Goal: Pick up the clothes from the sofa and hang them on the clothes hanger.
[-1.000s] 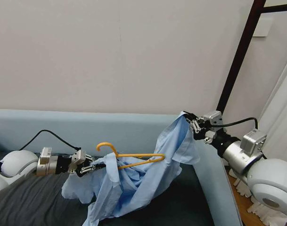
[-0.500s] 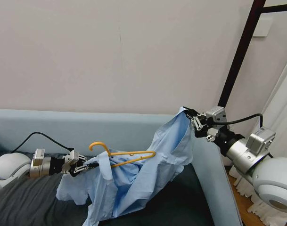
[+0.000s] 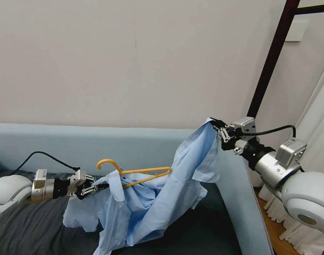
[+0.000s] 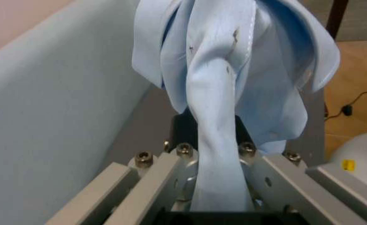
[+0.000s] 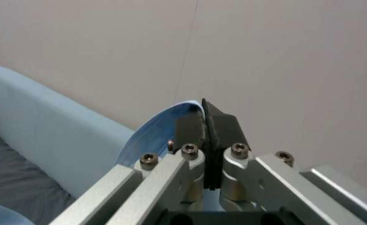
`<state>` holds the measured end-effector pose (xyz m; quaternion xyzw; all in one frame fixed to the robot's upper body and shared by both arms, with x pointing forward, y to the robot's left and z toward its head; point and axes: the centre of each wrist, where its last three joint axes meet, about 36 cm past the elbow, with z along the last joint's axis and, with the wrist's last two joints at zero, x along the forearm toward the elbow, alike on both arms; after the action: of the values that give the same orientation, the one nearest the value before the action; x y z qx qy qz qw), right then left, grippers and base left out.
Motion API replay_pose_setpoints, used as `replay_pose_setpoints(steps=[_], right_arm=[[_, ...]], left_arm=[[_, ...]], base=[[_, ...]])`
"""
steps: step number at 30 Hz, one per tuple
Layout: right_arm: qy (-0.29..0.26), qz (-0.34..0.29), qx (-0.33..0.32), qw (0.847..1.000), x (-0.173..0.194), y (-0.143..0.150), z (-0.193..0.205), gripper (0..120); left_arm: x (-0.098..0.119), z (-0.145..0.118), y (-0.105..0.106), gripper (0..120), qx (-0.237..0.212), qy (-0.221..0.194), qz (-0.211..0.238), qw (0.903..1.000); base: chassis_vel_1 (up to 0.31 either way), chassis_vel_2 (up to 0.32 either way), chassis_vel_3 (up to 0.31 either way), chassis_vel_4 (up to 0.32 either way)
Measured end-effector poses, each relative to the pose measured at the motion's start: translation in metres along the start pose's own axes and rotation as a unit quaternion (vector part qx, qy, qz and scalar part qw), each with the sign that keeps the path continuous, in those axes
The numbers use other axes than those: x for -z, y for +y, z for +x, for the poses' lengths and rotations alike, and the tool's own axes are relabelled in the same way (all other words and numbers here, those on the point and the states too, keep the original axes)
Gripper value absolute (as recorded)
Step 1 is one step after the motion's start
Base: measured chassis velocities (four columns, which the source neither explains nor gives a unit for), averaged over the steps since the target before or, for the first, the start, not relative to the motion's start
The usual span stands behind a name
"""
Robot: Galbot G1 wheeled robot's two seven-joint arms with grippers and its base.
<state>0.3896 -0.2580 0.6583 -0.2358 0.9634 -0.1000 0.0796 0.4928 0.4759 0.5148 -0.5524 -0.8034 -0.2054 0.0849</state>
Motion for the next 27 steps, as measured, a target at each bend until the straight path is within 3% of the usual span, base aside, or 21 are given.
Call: replay_pose_setpoints(steps=[7,15,22,27], right_arm=[[0.006,0.0,-0.007,1.0,0.0,-0.01,-0.005,0],[0.01,-0.009,-0.021,1.0,-0.005,-0.022,-0.017,0],[0.001,-0.018,-0.002,1.0,0.007,-0.009,-0.015,0],[-0.004,-0.021,0.023,1.0,0.019,0.008,-0.001,0]], left_arm=[[-0.009,-0.025,-0.008,1,-0.032,-0.002,0.001,0.9995],[-0.013,-0.031,-0.009,1,-0.043,-0.011,0.002,0.999],[-0.027,-0.054,-0.018,1,-0.066,0.001,0.004,0.9978],[-0.04,-0.071,-0.013,1,-0.053,0.003,0.012,0.9985]], base=[[0.0,0.0,0.0,0.0],[0.0,0.0,0.0,0.0],[0.0,0.0,0.0,0.0],[0.0,0.0,0.0,0.0]])
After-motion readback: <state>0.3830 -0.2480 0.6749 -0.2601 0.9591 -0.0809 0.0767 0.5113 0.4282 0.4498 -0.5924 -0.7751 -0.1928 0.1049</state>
